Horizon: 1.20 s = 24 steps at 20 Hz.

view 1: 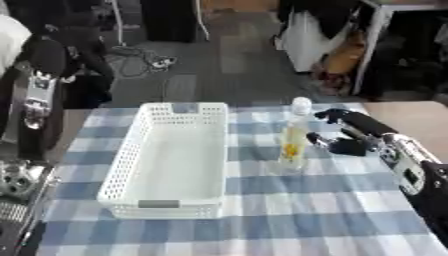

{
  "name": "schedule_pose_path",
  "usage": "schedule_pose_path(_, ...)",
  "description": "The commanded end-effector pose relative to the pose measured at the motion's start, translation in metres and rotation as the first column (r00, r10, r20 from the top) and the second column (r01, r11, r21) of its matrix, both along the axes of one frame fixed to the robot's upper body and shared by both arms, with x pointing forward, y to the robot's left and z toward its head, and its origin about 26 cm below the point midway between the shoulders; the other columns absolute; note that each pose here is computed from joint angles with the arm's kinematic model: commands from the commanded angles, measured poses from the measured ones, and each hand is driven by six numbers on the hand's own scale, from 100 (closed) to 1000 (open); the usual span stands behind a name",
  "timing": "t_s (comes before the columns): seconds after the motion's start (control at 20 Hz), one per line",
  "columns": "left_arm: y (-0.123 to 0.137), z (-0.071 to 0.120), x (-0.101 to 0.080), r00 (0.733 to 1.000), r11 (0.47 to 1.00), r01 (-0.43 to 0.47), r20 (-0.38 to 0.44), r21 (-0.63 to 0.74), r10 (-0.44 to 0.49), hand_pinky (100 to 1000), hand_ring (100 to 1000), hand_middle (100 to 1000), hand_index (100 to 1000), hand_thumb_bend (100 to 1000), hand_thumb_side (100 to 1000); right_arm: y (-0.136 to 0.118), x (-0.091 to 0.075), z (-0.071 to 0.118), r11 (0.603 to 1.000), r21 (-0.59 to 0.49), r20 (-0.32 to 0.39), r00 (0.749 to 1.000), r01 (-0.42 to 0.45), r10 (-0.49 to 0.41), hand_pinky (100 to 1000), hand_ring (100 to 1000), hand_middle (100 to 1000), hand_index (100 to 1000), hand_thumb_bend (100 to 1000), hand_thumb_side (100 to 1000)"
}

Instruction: Pick up objects on the table and place them in the box.

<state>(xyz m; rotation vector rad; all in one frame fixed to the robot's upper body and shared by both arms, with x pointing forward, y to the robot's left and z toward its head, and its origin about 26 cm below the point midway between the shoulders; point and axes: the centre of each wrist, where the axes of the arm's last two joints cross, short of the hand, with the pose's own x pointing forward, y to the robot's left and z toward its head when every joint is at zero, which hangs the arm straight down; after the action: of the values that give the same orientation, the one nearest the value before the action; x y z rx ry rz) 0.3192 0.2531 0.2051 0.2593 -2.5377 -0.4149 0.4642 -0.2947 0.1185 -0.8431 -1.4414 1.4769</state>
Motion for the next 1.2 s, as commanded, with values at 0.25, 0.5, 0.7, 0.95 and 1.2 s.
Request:
schedule_pose_path(0.25,-0.005,0.014,-0.001,0.998,1.0,0.023,0.052,-0.012,-0.023,507,459,812,758,265,976,-0.001,0.005,0.021,1.0,0.005,0.063,0.998,-0.001,0.001,995,825,873,970,407,1000)
schedule_pose_path(0.5,-0.007,0.017,-0.001,0.998,0.999,0.023,0.064,-0.025,-0.022,507,459,812,758,265,975,-0.001,0.006,0.021,1.0,0.012,0.061,0.998,0.0,-0.001,995,826,874,970,405,1000)
schedule_pose_path(0.7,-0.011,0.02,0.0,0.997,0.999,0.034,0.074,-0.031,-0.032,508,460,812,758,265,975,-0.002,0.006,0.022,1.0,0.01,0.067,0.998,0.006,-0.007,997,827,877,973,403,1000)
schedule_pose_path(0.95,-0.014,0.022,0.0,0.996,0.998,0.046,0.081,-0.038,-0.043,507,459,812,758,266,974,-0.004,0.006,0.021,1.0,0.013,0.065,0.998,0.017,-0.018,993,823,874,972,400,1000)
schedule_pose_path(1.2,-0.016,0.025,0.0,0.994,0.997,0.055,0.092,-0.048,-0.05,508,460,812,757,266,974,-0.006,0.007,0.022,0.999,0.029,0.062,0.998,0.027,-0.029,989,819,870,972,400,1000)
